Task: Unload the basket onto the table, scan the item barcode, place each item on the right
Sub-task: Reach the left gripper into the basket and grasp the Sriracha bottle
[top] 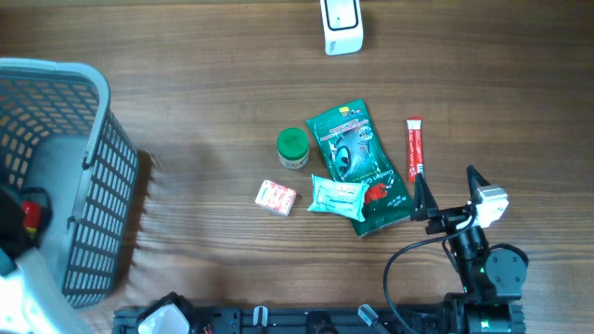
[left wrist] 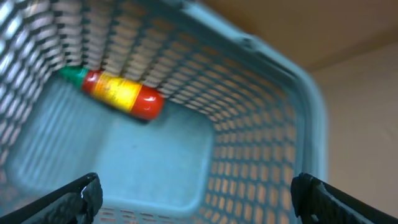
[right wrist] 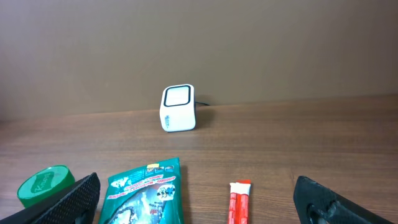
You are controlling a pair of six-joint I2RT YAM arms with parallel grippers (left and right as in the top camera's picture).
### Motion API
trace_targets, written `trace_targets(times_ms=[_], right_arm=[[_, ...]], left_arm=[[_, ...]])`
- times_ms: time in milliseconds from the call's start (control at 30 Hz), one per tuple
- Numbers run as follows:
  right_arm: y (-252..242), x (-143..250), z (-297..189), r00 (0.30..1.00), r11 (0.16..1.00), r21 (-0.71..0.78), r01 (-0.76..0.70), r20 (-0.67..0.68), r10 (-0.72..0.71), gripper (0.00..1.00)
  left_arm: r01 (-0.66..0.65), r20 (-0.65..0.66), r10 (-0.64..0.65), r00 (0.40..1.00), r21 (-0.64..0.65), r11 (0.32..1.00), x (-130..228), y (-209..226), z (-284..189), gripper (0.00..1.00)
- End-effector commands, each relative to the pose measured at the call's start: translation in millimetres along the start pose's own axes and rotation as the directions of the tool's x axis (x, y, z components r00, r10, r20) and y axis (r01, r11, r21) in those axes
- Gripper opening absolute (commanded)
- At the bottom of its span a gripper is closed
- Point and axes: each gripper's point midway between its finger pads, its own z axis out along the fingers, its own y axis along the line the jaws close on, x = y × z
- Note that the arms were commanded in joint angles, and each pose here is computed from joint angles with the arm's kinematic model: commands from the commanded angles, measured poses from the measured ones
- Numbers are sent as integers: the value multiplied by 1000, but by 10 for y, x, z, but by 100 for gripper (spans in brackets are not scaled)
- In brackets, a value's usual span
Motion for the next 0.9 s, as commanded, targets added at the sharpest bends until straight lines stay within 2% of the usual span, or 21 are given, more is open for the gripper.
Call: trace_targets(times_ms=[0,33,100,167,400,567,867], right_arm=[[4,-8,0,1000,1000,0,-12,4,12,99],[4,-8,0,1000,1000,0,-12,4,12,100],[4,-8,0,1000,1000,0,-12,4,12,100],[4,-8,0,1000,1000,0,-12,4,12,100],[4,-8,0,1000,1000,0,-12,4,12,100],[4,-6,0,1000,1000,0,-12,4,12,100],[4,-8,0,1000,1000,0,-12,4,12,99]], left_arm=[[353,-61,-379,923,-253,901,116,449,614,100],[431,-29,-464,885,-319,844,136,609,751,100],[517,32,-555,831,-410,751,199,876,978,100],[524,51,-566,823,-451,722,289,1054,1220,100],[551,92,-567,818,-407,729,481,1305,1799,100],[577,205,-541,815,-351,737,358,1453,2012,99],[558,202,-525,827,-405,724,543,1562,2616,91]])
